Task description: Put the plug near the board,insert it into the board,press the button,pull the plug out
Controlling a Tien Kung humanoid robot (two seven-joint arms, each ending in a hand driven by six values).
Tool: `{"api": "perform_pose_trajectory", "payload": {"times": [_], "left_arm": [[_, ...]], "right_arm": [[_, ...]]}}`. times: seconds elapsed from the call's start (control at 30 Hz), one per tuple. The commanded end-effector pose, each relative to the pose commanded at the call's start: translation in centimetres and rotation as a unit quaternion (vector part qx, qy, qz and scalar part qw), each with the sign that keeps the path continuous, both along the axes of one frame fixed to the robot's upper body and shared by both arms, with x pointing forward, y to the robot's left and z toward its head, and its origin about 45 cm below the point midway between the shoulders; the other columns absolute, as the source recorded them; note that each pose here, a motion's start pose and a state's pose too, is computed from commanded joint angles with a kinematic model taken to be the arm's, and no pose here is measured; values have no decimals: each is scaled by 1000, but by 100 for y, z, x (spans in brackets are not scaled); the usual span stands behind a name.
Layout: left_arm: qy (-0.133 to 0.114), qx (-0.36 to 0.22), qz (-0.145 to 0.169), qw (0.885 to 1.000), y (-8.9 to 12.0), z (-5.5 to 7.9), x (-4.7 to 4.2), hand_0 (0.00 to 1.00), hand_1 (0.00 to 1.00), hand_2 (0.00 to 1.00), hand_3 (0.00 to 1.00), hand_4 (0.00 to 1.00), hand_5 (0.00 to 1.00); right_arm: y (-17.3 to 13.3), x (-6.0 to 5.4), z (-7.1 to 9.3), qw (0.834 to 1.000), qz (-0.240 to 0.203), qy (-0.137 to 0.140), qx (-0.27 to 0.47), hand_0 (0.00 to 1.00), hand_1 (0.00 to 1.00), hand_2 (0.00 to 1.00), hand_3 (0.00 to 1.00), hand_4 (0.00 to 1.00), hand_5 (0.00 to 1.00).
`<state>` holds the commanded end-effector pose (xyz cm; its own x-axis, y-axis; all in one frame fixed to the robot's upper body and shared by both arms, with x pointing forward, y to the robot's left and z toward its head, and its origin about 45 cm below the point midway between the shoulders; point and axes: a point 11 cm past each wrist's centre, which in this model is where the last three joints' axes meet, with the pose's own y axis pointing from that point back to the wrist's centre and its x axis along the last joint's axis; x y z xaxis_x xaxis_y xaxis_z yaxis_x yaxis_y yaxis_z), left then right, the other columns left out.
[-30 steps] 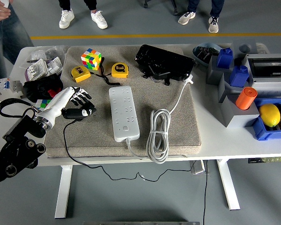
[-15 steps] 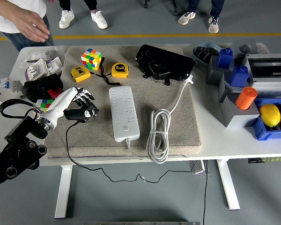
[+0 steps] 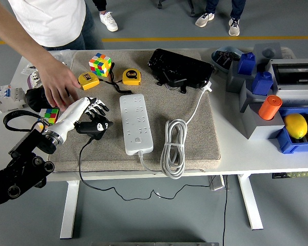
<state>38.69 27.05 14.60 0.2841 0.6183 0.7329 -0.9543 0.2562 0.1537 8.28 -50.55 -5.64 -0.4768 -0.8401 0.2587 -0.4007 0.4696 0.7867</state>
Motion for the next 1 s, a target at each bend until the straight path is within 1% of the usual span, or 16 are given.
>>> {"api": "perform_pose_trajectory", "payload": {"times": [0.2,0.37,0.4,0.57,0.6,0.67,0.77,0.8,0.93,0.97,1.0], "left_arm": [[-5,-6,-2,1000,-15,19,-14,418,455,505,531,838,228],[-22,-18,1,1000,9,102,11,418,455,505,531,838,228],[-26,-21,3,999,20,122,17,435,477,529,549,867,237],[-41,-32,6,999,56,196,24,435,477,529,549,867,237],[-42,-33,7,999,61,202,21,489,522,559,578,985,317],[-40,-26,9,999,82,204,2,489,522,559,578,985,317],[-28,-8,21,999,125,167,-33,489,522,559,578,985,317],[-22,0,28,999,142,147,-45,676,682,726,742,998,567],[10,26,58,998,181,57,-86,676,682,726,742,998,567],[16,31,65,997,178,41,-94,742,763,823,842,998,755],[18,35,69,997,165,33,-103,742,763,823,842,998,755]], "right_arm": [[4,-9,-4,1000,0,1,0,708,712,697,594,998,606],[8,-4,-5,1000,-1,0,1,708,712,697,594,998,606],[9,-5,-6,1000,-1,0,1,709,711,697,594,998,606],[9,-18,-9,1000,-2,0,2,709,711,697,594,998,606],[9,-20,-9,1000,-2,1,2,710,711,697,594,998,607],[8,-19,-8,1000,-2,0,2,710,711,697,594,998,607],[10,-19,-8,1000,-1,0,2,710,711,697,594,998,607],[10,-21,-9,1000,-1,0,2,708,712,697,594,998,606],[8,-36,-11,1000,-1,2,2,708,712,697,594,998,606],[9,-35,-11,1000,-1,1,2,709,712,697,595,998,605],[10,-36,-12,1000,-2,1,3,709,712,697,595,998,605]]}}
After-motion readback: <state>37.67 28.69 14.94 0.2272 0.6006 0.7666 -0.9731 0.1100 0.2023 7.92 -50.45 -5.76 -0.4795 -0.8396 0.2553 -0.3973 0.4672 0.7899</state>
